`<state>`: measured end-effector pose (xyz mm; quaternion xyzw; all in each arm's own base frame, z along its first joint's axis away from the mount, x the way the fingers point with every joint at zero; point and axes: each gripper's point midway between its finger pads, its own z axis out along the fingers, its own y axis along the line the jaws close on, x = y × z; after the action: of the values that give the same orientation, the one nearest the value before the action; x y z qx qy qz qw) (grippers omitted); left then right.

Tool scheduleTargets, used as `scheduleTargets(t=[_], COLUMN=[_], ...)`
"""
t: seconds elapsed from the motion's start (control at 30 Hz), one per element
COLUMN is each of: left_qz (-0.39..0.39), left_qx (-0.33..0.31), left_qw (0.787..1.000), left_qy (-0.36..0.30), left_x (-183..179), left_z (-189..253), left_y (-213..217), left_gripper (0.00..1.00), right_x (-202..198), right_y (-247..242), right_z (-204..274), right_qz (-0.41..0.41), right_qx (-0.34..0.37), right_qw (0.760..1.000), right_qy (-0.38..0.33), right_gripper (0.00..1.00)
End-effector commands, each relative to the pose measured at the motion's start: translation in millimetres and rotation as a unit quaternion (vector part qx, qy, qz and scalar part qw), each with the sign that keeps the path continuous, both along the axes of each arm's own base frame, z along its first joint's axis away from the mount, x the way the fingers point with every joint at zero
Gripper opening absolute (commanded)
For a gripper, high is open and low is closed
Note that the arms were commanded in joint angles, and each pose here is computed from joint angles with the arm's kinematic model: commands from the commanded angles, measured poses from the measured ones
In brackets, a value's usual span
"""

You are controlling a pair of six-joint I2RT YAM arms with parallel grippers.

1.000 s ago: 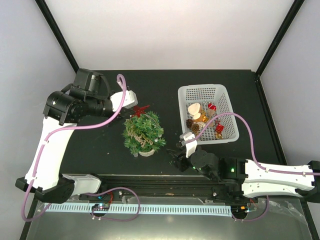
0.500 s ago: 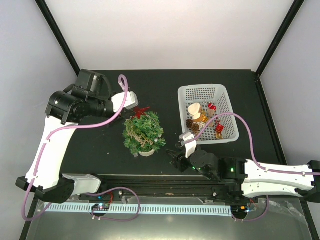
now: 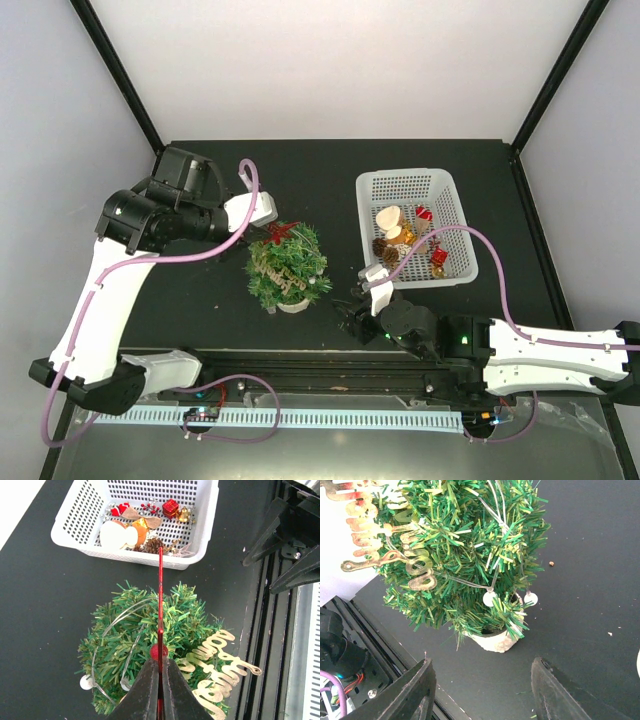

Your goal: Decorate the small christmas tree

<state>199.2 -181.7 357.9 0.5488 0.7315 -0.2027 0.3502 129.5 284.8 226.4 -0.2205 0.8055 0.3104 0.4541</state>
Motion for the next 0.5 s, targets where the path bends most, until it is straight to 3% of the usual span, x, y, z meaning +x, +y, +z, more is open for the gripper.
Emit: scheduleTargets(t=[0.0,0.47], left_qz=[-0.008,0.0], left_qx=[-0.012,-0.006], left_qw=[1.0,1.0], left_qy=[-0.013,-0.015], left_x=[-1.6,0.8], left_z=[3.3,-6.8], left_y=[-3.5,-1.0], left_gripper=[0.01,0.02], right_x=[-0.4,-0.2], right_y=[0.2,0.8], right_z=[2.5,3.4], right_qz=[-0.004,-0.004], right_qx=[0.013,0.014], right_qw=[1.0,1.0], right_qy=[0.006,0.005], right_gripper=[0.54,0.54])
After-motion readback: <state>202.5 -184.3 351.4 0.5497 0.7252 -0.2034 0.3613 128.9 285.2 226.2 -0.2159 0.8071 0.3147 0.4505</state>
